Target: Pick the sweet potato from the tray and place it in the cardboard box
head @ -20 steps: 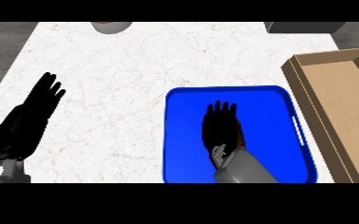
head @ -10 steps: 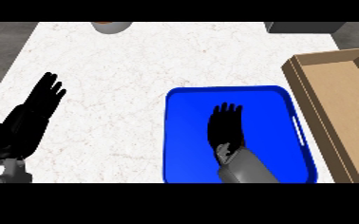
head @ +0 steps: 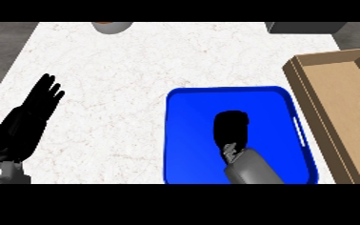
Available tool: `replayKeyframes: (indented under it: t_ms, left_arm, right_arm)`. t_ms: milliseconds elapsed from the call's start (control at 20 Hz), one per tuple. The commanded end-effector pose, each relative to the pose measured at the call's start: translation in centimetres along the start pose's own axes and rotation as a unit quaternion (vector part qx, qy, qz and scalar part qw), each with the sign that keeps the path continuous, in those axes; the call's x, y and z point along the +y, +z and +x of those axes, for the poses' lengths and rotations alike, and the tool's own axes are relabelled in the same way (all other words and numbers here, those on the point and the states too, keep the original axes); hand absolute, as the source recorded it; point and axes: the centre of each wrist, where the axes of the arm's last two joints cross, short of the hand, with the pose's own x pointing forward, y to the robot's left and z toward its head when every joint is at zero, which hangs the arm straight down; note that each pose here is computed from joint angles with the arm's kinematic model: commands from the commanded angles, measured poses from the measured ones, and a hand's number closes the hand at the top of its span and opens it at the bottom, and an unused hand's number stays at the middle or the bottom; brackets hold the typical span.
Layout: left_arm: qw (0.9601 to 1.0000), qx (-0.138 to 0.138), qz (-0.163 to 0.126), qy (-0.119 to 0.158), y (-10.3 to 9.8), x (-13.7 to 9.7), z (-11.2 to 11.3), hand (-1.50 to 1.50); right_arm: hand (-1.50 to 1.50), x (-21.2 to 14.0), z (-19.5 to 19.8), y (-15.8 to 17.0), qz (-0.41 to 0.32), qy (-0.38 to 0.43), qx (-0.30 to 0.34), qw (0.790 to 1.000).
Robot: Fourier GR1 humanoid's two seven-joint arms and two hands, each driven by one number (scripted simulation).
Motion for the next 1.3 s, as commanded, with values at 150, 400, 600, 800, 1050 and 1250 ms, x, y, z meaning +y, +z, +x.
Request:
replayKeyframes:
  t_ms: [150,400,600,800,1050,1250]
  left_arm:
    - [1.0000,-0.007,0.003,0.000,-1.4,0.1,2.4,0.00]
    - [0.9999,-0.003,-0.006,0.011,-0.8,-0.6,-0.1,0.00]
    - [1.0000,0.004,0.002,0.002,0.4,-1.2,-1.9,0.00]
    - [1.0000,0.002,-0.001,0.002,0.3,0.6,-0.4,0.00]
    - [0.9998,-0.006,-0.017,0.002,0.2,-1.5,0.3,0.00]
    - [1.0000,0.000,-0.005,-0.008,-0.3,-0.6,0.6,0.00]
  right_arm:
    - [1.50,0.5,0.2,-0.1,-0.030,0.014,-0.030,0.999]
    - [1.50,0.1,-0.4,0.5,-0.039,0.003,-0.030,0.999]
    - [1.50,-2.7,-4.2,-2.6,-0.039,-0.115,-0.001,0.993]
    - [1.50,-4.0,-10.3,-5.1,-0.044,-0.326,0.056,0.943]
    - [1.50,-5.9,-13.6,-7.5,-0.091,-0.348,0.097,0.928]
    - [1.50,-7.3,-12.7,-5.1,-0.162,-0.332,0.092,0.925]
